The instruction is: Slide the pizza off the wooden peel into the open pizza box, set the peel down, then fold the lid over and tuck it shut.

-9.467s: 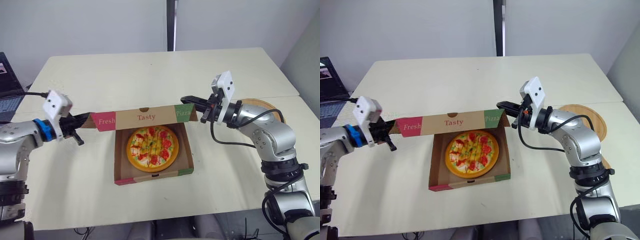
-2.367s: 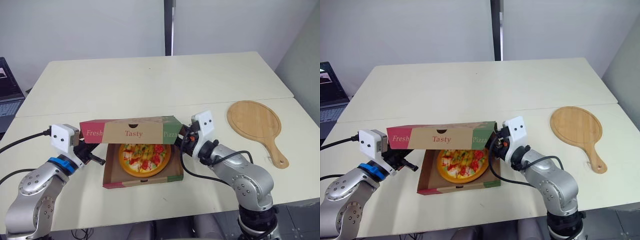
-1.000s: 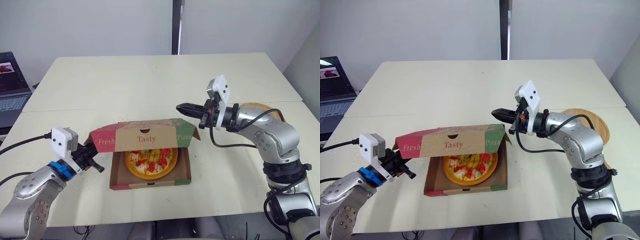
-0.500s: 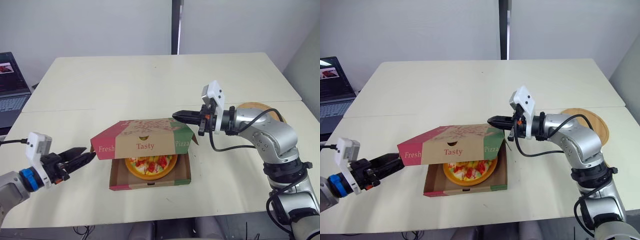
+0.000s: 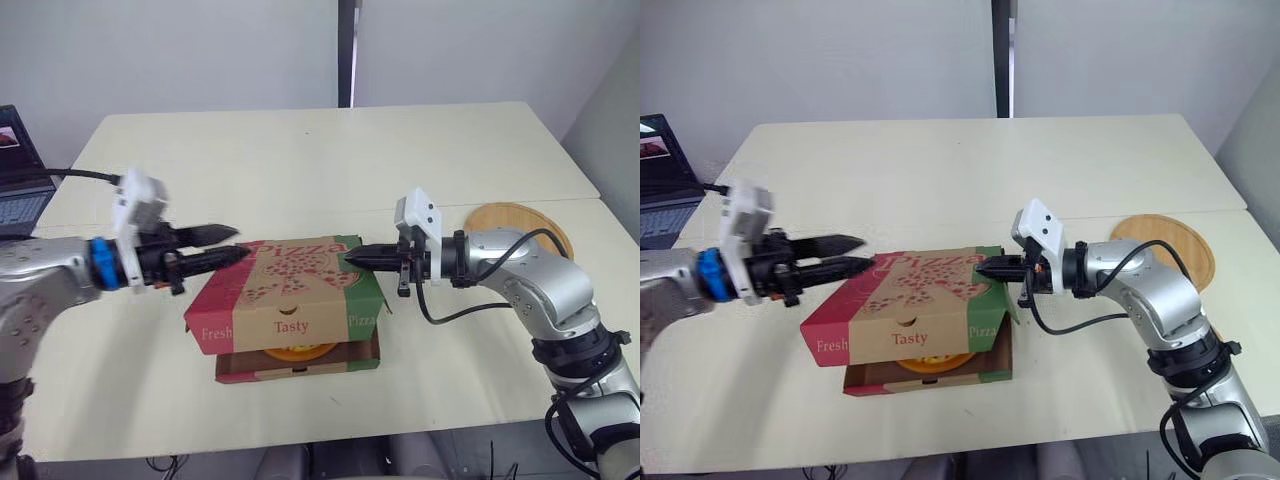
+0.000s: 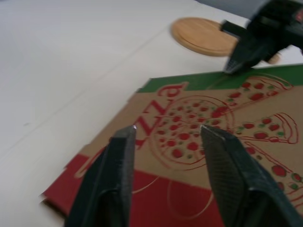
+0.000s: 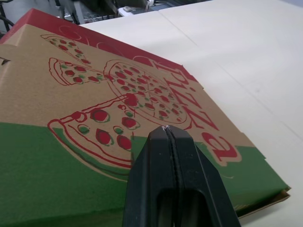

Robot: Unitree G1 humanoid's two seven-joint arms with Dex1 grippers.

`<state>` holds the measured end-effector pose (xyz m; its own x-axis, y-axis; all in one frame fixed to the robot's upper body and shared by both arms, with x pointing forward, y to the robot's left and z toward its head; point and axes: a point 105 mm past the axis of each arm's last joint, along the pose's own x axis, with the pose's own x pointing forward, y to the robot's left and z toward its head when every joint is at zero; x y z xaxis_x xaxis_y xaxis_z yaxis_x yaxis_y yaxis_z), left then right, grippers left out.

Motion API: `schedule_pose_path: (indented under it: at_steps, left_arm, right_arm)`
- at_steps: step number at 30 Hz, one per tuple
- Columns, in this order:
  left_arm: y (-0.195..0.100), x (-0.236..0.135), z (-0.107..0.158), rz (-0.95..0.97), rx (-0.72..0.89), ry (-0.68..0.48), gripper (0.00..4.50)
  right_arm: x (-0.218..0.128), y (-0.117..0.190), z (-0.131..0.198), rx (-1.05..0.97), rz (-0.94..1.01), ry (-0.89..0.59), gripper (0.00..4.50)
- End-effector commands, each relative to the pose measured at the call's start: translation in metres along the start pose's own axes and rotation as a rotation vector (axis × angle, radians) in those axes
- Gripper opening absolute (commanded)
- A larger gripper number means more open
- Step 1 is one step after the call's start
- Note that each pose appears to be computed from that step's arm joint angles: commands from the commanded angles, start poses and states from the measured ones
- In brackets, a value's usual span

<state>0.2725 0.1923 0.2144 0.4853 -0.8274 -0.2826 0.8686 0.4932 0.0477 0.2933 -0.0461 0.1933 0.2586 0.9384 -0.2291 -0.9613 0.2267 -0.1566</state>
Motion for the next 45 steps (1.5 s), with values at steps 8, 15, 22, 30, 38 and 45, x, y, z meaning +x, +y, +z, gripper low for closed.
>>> schedule_pose_path:
  at_steps: [8,15,22,30,38,45]
  left_arm:
    - [-0.001,0.016,-0.008,-0.119,0.137,0.072,0.05]
    - [-0.008,0.021,-0.007,-0.170,0.164,0.088,0.05]
    - [-0.017,0.030,-0.008,-0.225,0.192,0.113,0.05]
    - [-0.022,0.041,-0.016,-0.257,0.205,0.147,0.05]
    - [-0.020,0.045,-0.030,-0.252,0.218,0.196,0.05]
    - [-0.018,0.044,-0.038,-0.245,0.222,0.208,0.00]
  right_arm:
    - [-0.054,-0.014,-0.004,-0.082,-0.159,0.063,0.00]
    - [-0.056,0.011,-0.046,-0.044,-0.072,0.182,0.00]
    - [-0.029,0.037,-0.036,-0.018,0.041,0.112,0.00]
    - [-0.020,0.044,-0.036,-0.016,0.063,0.111,0.00]
    - [-0.040,0.038,-0.049,-0.052,-0.002,0.190,0.00]
    - [-0.080,0.025,-0.042,-0.086,-0.061,0.256,0.62]
